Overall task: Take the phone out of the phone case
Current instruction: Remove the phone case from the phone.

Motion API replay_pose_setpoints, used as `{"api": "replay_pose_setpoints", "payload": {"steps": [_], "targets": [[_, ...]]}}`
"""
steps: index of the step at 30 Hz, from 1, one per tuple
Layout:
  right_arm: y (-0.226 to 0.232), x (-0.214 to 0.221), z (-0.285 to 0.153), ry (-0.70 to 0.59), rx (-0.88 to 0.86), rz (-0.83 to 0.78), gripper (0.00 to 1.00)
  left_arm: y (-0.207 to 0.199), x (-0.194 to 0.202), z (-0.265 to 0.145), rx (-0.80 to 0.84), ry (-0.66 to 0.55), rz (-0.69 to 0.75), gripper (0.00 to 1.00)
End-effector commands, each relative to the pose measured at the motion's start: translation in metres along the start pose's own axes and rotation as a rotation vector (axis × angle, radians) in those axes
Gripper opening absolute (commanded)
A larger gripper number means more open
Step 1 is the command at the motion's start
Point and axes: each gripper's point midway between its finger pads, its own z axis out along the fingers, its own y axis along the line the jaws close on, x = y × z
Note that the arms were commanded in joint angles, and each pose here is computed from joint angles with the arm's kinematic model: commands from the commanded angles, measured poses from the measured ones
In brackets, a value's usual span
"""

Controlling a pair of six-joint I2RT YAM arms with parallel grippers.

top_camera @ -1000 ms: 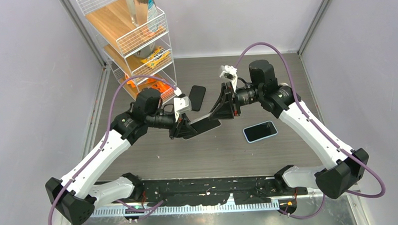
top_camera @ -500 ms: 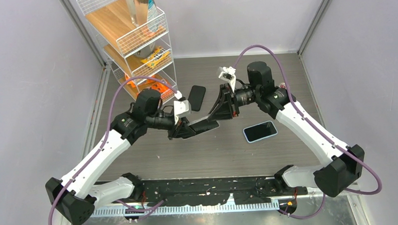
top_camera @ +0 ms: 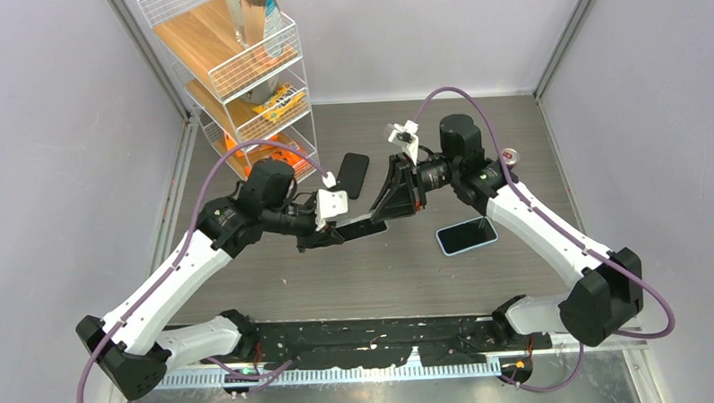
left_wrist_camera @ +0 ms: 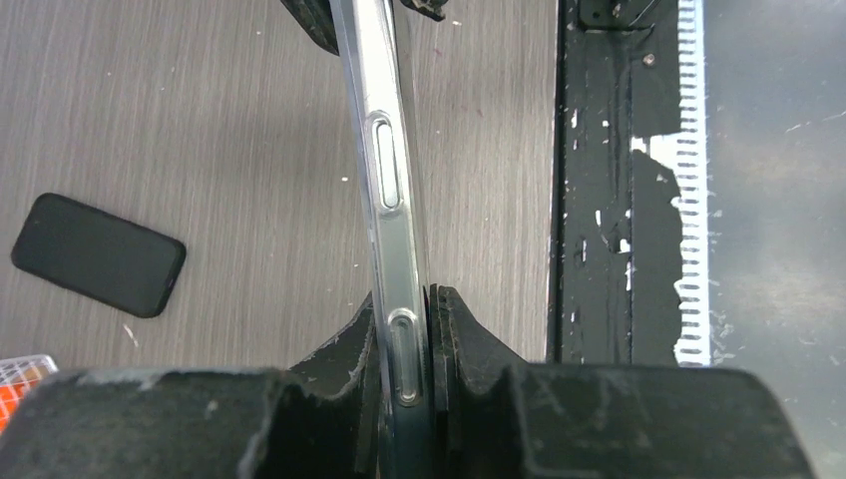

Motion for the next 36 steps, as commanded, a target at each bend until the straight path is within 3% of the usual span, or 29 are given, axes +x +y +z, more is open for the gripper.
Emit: {"api": "replay_pose_setpoints", "payload": {"steps": [1, 36], "targets": [[0.003, -0.006, 0.006, -0.006, -0.048, 0.104, 0.05, 0.003, -0.021, 0.004, 0.004, -0.019, 0.231, 0.00], [-0.034, 0.012, 0.020, 0.034, -0.063, 0.284, 0.06, 0.007, -0.025, -0.003, -0.056, 0.053, 0.319, 0.00]]}}
